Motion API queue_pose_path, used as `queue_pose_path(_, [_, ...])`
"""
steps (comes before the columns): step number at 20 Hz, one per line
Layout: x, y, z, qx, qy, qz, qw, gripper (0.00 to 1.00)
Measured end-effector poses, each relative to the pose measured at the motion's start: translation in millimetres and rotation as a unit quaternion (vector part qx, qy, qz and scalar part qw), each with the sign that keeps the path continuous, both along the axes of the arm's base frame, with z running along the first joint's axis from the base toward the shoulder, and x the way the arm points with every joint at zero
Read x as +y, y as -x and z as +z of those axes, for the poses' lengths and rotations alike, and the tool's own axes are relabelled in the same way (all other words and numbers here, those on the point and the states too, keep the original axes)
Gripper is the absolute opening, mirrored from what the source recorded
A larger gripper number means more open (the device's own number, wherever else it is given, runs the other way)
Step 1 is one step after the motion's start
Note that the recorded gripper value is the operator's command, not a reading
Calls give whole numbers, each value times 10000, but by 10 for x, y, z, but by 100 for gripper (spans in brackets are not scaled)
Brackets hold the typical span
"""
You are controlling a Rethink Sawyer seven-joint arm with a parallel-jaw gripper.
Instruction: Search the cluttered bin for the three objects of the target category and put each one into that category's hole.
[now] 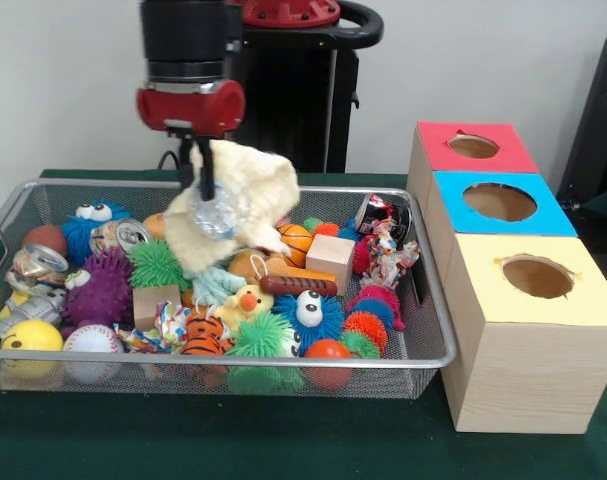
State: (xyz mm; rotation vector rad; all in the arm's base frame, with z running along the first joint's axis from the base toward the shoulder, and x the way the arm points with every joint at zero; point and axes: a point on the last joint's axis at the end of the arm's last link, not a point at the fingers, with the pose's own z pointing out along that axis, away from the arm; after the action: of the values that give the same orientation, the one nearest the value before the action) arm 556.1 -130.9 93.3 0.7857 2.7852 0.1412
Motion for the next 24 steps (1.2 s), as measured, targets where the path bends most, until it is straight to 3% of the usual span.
queue_pose_path(2, [-232,96,-61,87,-44,229,9997,0])
queue_pose_path(8, [-455,238,-246,62,-31,795,9968,0])
queue_pose_path(12, [-346,231,-363,2,7,1178,9930,0])
queue_pose_path(20, [105,223,-554,-112,93,1924,9812,0])
queue_pose_path(21, [259,242,-611,-113,117,2177,9759,100])
queue_pose_path(24, [310,255,-635,-104,133,2272,9737,100])
